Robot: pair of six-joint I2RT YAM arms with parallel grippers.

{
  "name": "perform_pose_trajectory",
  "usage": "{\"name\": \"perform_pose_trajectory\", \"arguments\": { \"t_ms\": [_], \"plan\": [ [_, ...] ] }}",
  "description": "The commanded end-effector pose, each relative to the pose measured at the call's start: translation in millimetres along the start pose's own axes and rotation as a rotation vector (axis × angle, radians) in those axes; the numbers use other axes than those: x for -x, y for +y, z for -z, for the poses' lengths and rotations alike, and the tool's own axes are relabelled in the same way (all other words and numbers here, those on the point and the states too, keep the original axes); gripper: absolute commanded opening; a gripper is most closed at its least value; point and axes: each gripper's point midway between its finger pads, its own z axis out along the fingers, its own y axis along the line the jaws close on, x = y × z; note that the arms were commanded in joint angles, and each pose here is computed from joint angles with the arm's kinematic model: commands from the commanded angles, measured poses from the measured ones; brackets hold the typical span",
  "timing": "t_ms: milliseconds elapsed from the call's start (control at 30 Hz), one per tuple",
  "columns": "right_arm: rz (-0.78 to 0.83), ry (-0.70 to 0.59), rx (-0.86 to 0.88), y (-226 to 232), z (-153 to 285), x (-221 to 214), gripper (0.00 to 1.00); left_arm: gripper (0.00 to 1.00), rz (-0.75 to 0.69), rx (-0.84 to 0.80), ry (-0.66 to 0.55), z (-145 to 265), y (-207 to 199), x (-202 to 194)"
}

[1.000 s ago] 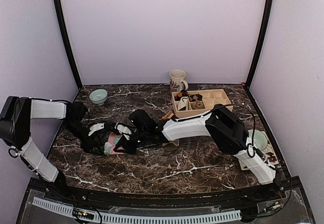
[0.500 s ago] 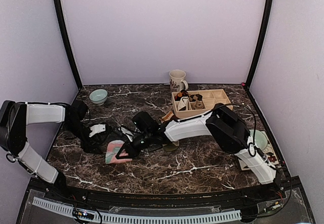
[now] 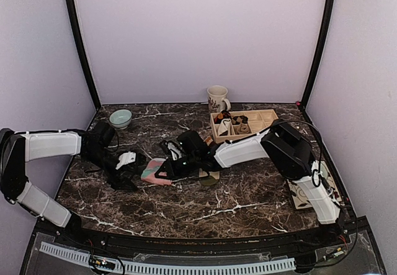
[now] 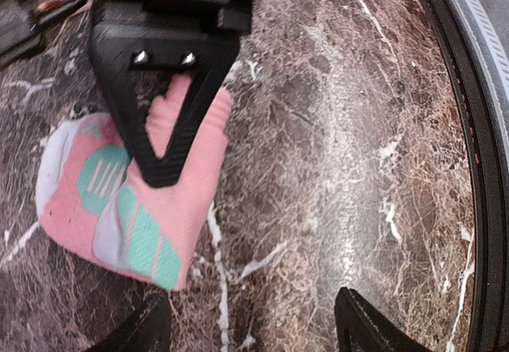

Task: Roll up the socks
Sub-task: Roll the sock at the center of the board.

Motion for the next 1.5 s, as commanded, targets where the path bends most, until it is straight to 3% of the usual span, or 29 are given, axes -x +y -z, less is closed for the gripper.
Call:
{"name": "perform_pose_trajectory", "arguments": {
  "t_ms": [0, 300, 600, 833, 967, 1133, 1167, 1200, 1467],
  "plan": [
    [-0.226, 0.139, -0.333, -103, -1, -72, 0.00, 0.73, -0.156, 0.022, -0.011, -4, 3, 30],
    [-0.286, 0.198, -0.327, -108, -4, -88, 0.00, 0.65, -0.423, 0.118, 0.117, -37, 31, 23],
    [-0.296, 0.203, -0.251, -101, -14, -87, 0.03, 0.60, -0.479, 0.115, 0.186, -57, 44, 8],
    [-0.277, 0.108, -0.148, -81, -10, -62, 0.24, 0.47, -0.370, 0.032, 0.239, -72, 44, -8],
    [-0.232, -0.002, -0.081, -60, 7, -36, 0.45, 0.41, -0.284, -0.064, 0.246, -73, 35, -6],
    [-0.181, -0.095, -0.068, -51, 32, -21, 0.52, 0.42, -0.208, -0.140, 0.245, -74, 23, -7],
    [-0.175, -0.117, -0.073, -51, 39, -18, 0.84, 0.43, -0.194, -0.153, 0.239, -73, 21, -5],
    [-0.169, -0.135, -0.070, -49, 45, -15, 0.97, 0.43, -0.179, -0.169, 0.233, -71, 19, -3],
    [-0.122, -0.303, -0.058, -35, 99, 6, 0.99, 0.44, -0.029, -0.324, 0.222, -68, -3, 1]
  ]
}}
